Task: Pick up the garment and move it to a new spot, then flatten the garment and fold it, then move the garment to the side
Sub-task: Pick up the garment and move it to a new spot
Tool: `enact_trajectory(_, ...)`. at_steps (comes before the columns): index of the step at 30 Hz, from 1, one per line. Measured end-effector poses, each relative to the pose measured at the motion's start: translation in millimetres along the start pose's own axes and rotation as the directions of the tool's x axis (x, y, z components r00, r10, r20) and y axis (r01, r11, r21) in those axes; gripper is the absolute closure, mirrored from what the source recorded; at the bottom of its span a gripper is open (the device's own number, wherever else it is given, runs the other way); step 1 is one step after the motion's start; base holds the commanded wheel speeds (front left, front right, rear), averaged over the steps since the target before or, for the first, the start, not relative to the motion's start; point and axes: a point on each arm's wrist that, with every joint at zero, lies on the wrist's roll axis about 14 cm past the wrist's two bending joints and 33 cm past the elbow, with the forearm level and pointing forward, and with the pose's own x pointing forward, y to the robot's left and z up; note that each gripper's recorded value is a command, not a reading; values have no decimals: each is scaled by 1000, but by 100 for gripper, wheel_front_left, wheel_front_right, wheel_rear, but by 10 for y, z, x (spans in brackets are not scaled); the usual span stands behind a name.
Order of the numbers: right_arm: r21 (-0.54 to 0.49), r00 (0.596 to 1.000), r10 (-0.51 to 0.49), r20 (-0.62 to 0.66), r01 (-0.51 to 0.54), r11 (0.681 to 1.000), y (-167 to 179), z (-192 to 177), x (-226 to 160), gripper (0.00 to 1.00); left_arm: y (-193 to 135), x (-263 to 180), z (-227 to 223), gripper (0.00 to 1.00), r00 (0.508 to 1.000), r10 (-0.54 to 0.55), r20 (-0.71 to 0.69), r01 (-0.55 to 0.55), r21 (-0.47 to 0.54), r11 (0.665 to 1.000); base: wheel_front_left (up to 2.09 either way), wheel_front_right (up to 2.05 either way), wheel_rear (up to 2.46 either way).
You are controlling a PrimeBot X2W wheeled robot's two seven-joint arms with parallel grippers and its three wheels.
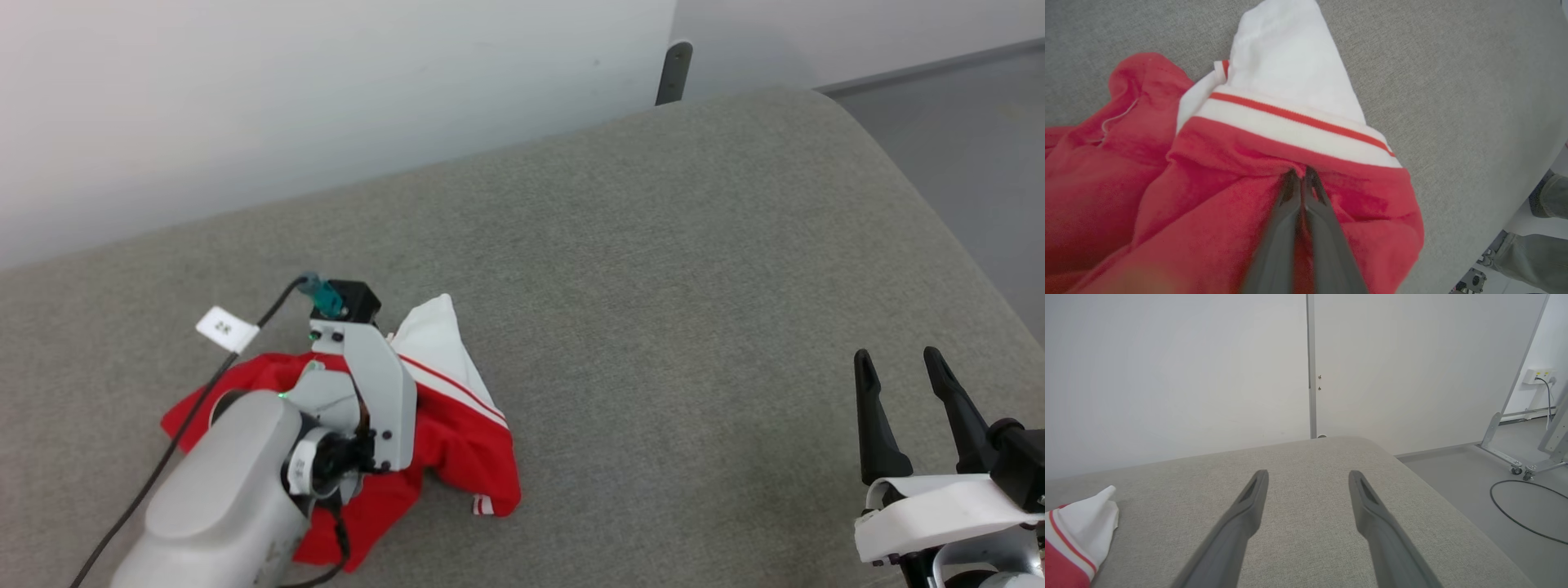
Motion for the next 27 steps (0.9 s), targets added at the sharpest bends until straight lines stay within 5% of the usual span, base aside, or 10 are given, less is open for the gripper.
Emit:
enact_trajectory(8,4,999,35,14,-35,999,106,48,39,0,-56,-221,165,0,999,-29,29,29,-7,1000,0,0,0)
enact_trajectory(16,-4,994,109,32,-109,994,347,136,99,0,-87,-825,614,0,965,-33,262,21,52,998,0,0,0)
enact_trajectory(20,0,988,151,32,-152,988,489,154,110,0,3,-1251,780,0,901,-8,433,-13,45,999,0,0,0)
enact_trajectory(27,3,972,231,32,-231,973,754,170,157,0,481,-2039,746,0,710,150,688,-166,-43,985,0,0,0)
